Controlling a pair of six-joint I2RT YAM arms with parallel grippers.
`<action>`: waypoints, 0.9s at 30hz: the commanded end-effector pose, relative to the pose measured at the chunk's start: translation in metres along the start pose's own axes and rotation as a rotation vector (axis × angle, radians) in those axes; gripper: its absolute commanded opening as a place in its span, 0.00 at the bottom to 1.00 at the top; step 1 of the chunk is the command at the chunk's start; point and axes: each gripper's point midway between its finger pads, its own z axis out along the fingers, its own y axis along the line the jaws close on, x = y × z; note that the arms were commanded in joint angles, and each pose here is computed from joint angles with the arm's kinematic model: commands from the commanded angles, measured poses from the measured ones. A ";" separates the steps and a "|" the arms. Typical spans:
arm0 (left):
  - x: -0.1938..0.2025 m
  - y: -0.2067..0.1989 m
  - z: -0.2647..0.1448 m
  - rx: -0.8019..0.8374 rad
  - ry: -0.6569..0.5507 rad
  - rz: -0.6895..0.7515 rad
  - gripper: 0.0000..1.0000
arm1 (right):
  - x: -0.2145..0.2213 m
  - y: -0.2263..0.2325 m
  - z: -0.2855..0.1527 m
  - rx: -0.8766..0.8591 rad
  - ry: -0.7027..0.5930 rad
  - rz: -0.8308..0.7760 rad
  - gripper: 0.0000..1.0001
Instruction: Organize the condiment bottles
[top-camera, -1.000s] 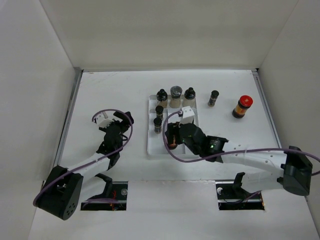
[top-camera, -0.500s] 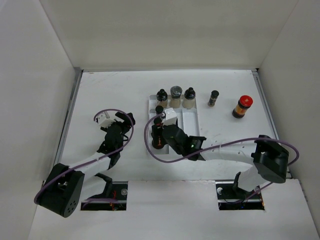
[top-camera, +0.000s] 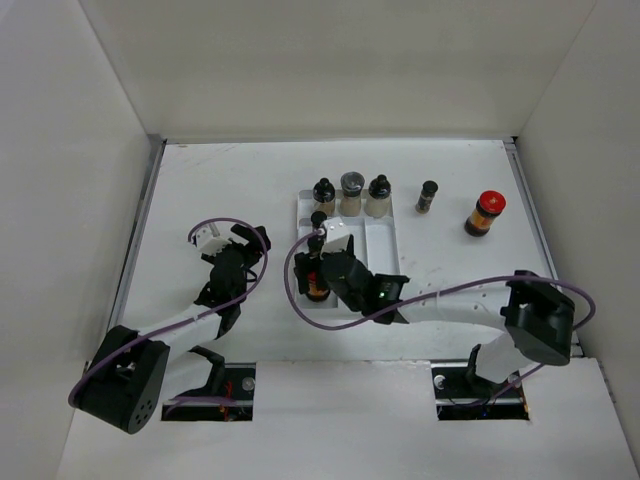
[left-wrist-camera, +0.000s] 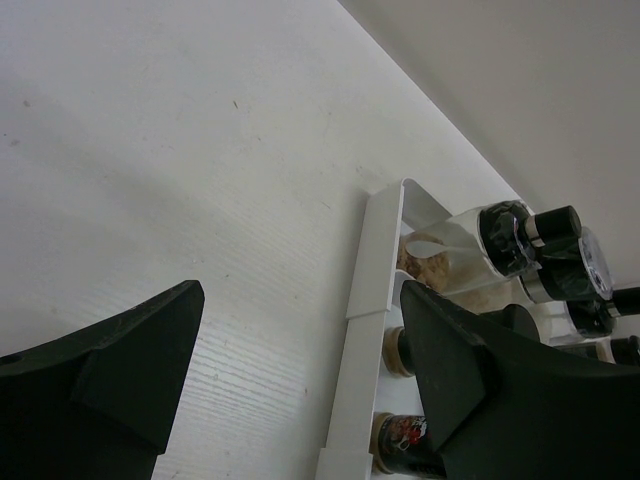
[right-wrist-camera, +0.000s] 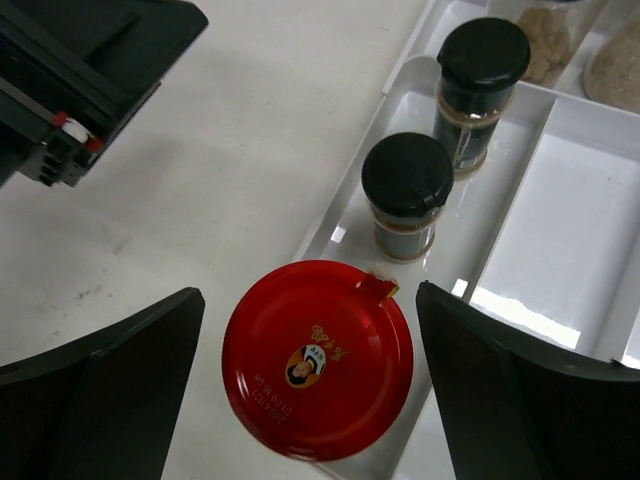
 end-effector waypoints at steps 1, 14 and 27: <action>-0.009 -0.016 0.002 0.045 -0.025 -0.039 0.79 | -0.067 0.010 -0.027 -0.046 -0.164 0.081 0.97; -0.006 -0.022 -0.001 0.069 -0.022 -0.047 0.79 | -0.132 -0.291 -0.109 0.686 -0.408 0.347 0.39; 0.002 -0.029 -0.003 0.092 0.009 -0.061 0.79 | -0.101 -0.443 -0.111 1.120 -0.155 0.304 1.00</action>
